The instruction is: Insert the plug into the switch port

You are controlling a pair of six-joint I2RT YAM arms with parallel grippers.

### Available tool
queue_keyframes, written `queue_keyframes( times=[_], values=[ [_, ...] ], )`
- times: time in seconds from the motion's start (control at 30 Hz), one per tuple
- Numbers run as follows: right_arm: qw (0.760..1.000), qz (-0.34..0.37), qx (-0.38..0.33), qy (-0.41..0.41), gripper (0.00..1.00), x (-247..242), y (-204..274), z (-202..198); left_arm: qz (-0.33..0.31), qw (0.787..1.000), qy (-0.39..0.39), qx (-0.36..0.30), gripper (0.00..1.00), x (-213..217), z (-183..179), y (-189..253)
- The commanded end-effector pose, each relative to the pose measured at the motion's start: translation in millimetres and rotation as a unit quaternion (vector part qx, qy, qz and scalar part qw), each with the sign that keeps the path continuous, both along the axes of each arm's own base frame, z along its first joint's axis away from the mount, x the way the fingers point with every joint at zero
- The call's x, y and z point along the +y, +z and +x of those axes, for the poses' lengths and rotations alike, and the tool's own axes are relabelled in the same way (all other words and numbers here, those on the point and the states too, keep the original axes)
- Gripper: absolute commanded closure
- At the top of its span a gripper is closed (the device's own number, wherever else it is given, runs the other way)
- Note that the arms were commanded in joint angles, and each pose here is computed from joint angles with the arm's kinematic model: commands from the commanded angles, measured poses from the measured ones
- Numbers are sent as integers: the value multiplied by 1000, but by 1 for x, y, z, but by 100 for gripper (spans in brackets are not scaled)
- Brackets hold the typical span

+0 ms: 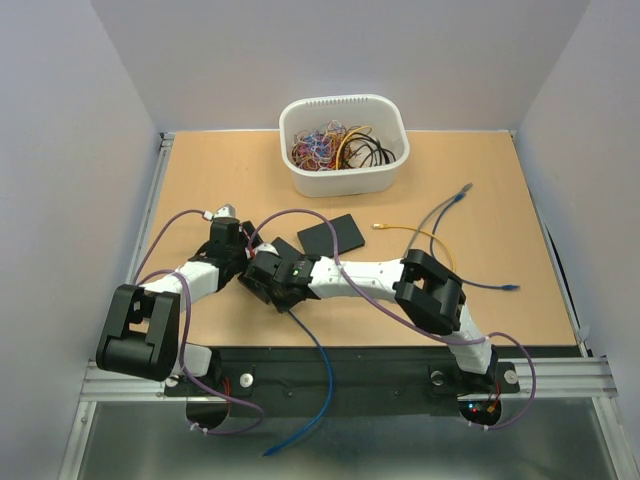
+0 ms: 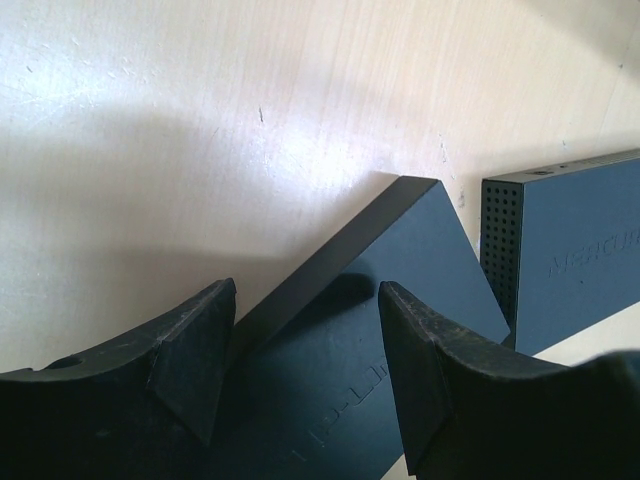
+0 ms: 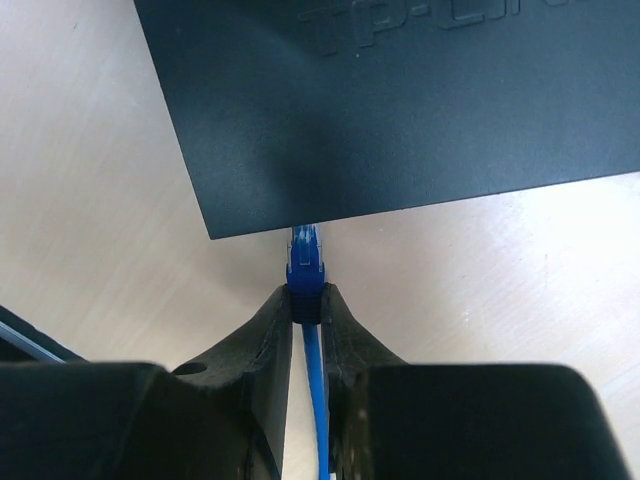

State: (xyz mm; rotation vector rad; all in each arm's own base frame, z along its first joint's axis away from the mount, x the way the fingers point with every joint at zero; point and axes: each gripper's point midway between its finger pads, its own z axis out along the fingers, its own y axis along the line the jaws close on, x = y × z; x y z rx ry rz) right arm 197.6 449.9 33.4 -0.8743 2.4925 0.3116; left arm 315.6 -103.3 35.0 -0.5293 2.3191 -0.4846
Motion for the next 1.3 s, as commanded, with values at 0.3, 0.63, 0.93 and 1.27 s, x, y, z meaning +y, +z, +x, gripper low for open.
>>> queue_keyframes(
  times=[0.3, 0.63, 0.93, 1.27],
  values=[
    [997, 38, -73, -15, 100, 26, 28, 32, -27, 999, -32, 5, 31, -17, -19, 1],
    [993, 29, -111, 20, 99, 24, 45, 43, -33, 998, -47, 15, 31, -23, -41, -10],
    [985, 71, -118, 106, 100, 36, 57, 30, -37, 996, -75, 22, 31, -37, -49, -17],
    [982, 75, -128, 116, 99, 27, 56, 44, -44, 994, -94, 29, 31, -49, -61, -20]
  ],
)
